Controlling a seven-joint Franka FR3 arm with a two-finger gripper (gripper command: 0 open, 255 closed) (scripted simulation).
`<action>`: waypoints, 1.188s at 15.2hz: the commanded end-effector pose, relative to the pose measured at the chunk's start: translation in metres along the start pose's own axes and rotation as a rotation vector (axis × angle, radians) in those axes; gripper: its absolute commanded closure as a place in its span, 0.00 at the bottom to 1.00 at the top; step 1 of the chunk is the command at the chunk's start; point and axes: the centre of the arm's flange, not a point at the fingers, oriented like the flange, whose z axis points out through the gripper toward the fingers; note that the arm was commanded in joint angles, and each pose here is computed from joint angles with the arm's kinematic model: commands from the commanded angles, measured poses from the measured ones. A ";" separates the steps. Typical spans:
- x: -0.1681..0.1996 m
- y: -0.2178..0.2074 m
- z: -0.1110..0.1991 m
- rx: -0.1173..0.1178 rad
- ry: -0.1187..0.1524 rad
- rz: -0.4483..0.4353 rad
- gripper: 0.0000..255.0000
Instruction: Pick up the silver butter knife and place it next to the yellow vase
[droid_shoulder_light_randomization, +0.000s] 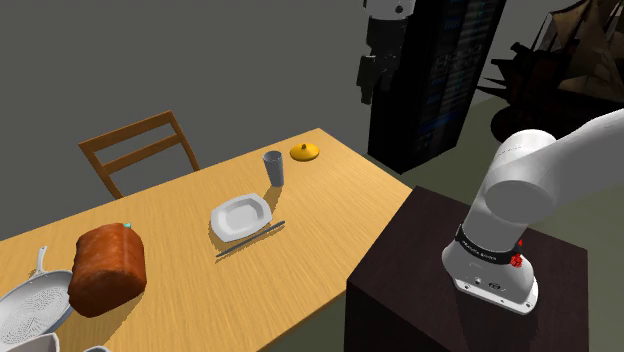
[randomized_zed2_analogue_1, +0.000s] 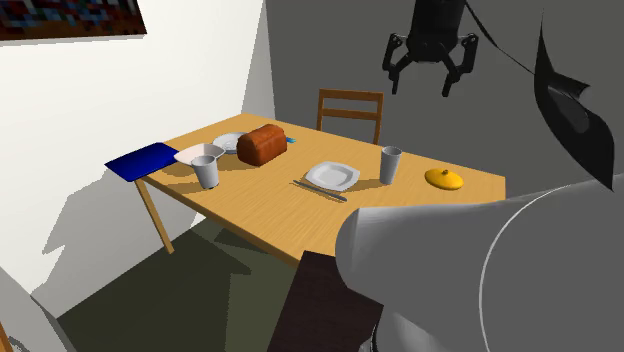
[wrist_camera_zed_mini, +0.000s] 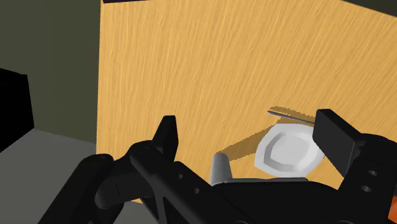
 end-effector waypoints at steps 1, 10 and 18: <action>0.000 0.000 0.000 0.000 0.000 0.000 0.00; 0.081 -0.018 0.088 0.005 -0.021 -0.247 0.00; 0.145 -0.050 0.168 0.010 -0.039 -0.467 0.00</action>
